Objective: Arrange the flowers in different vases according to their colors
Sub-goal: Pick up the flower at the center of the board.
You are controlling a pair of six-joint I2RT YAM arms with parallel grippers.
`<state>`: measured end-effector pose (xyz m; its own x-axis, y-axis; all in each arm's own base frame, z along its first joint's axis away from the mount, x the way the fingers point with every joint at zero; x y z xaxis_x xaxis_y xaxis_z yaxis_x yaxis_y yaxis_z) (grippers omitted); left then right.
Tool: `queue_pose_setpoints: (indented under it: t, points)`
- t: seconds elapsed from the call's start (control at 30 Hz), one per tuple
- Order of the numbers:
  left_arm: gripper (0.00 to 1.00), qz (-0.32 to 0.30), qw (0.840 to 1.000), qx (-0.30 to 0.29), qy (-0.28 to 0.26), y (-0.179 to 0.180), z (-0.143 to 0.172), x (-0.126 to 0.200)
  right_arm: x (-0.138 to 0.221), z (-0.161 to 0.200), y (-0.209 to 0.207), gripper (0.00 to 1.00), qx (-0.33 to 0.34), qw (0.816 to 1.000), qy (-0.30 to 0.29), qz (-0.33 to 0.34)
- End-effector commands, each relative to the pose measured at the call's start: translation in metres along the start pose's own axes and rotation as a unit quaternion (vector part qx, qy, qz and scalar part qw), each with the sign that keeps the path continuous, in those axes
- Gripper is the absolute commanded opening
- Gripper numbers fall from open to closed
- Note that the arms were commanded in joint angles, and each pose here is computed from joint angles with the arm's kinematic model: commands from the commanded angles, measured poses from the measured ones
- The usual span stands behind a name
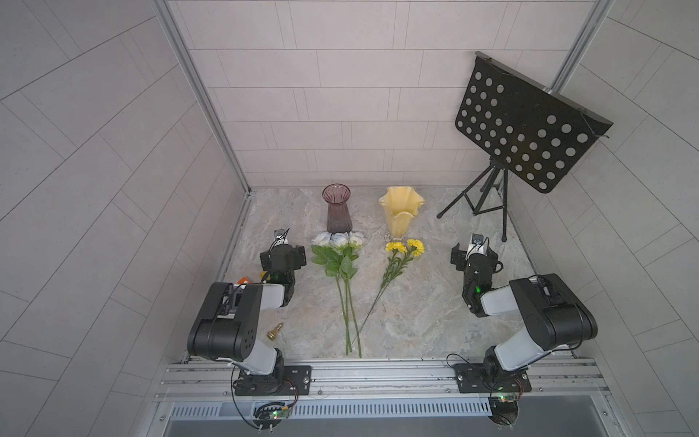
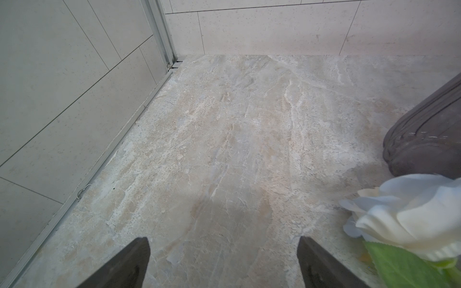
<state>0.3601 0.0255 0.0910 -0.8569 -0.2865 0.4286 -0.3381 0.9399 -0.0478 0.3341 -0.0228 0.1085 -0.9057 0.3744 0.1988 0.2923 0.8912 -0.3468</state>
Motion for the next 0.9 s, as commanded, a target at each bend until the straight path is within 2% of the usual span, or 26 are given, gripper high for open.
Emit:
queue_pose_setpoints:
  t: [0.0, 0.1, 0.17, 0.2, 0.23, 0.3, 0.37, 0.43, 0.5, 0.6, 0.8, 0.83, 0.87]
  points:
    - [1.00, -0.005, 1.000, 0.002, -0.015, 0.001, -0.010, -0.002, 0.039, -0.046, 0.001, 1.00, 0.046, 0.994, -0.089, 0.054]
    - [1.00, -0.004, 1.000, 0.002, -0.015, 0.000, -0.010, -0.002, 0.075, -0.115, 0.046, 1.00, 0.129, 0.983, -0.133, 0.011]
    - [1.00, -0.003, 1.000, 0.002, -0.014, 0.000, -0.010, -0.002, 0.092, -0.144, 0.070, 1.00, 0.163, 0.980, -0.104, -0.042]
    - [1.00, -0.003, 1.000, 0.002, -0.014, 0.000, -0.010, -0.002, 0.096, -0.151, 0.074, 1.00, 0.134, 0.985, -0.071, -0.075]
    - [1.00, -0.003, 1.000, 0.002, -0.015, 0.000, -0.010, -0.002, 0.099, -0.158, 0.069, 1.00, 0.071, 0.993, -0.028, -0.093]
    - [1.00, -0.004, 1.000, 0.001, -0.015, 0.000, -0.010, -0.002, 0.103, -0.150, 0.058, 1.00, -0.049, 0.994, 0.044, -0.092]
    - [1.00, -0.003, 1.000, 0.001, -0.014, 0.000, -0.010, -0.002, 0.108, -0.129, 0.067, 1.00, -0.091, 0.980, 0.098, -0.145]
    - [1.00, -0.004, 1.000, 0.002, -0.014, 0.001, -0.010, -0.002, 0.119, -0.113, 0.085, 1.00, -0.095, 0.961, 0.121, -0.230]
    - [1.00, -0.004, 1.000, 0.001, -0.014, 0.000, -0.010, -0.002, 0.126, -0.099, 0.096, 1.00, -0.091, 0.949, 0.119, -0.276]
    - [1.00, -0.005, 1.000, 0.002, -0.013, 0.001, -0.009, -0.002, 0.128, -0.072, 0.102, 1.00, -0.099, 0.945, 0.115, -0.290]
    - [1.00, 0.020, 0.999, -0.019, -0.017, -0.009, -0.020, 0.005, 0.124, -0.067, 0.122, 1.00, -0.111, 0.934, 0.127, -0.316]
    - [1.00, -0.004, 1.000, -0.021, -0.009, -0.008, -0.031, 0.010, 0.123, -0.066, 0.124, 1.00, -0.108, 0.934, 0.134, -0.315]
    - [1.00, -0.037, 0.999, -0.005, 0.023, -0.005, -0.039, 0.017, 0.122, -0.065, 0.124, 0.99, -0.107, 0.935, 0.141, -0.308]
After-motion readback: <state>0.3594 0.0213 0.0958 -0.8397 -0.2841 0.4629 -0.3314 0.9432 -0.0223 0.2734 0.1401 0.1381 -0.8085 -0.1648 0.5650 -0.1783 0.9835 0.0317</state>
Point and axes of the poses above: each gripper's point midway between its finger pads, its own x axis back along the fingers, its own y axis along the line the jaws close on, z = x × y, the point moved 3 cm from there along x, back along the fingers, and after that the axes turned 10 degrees about x, right-handed, at the moved point
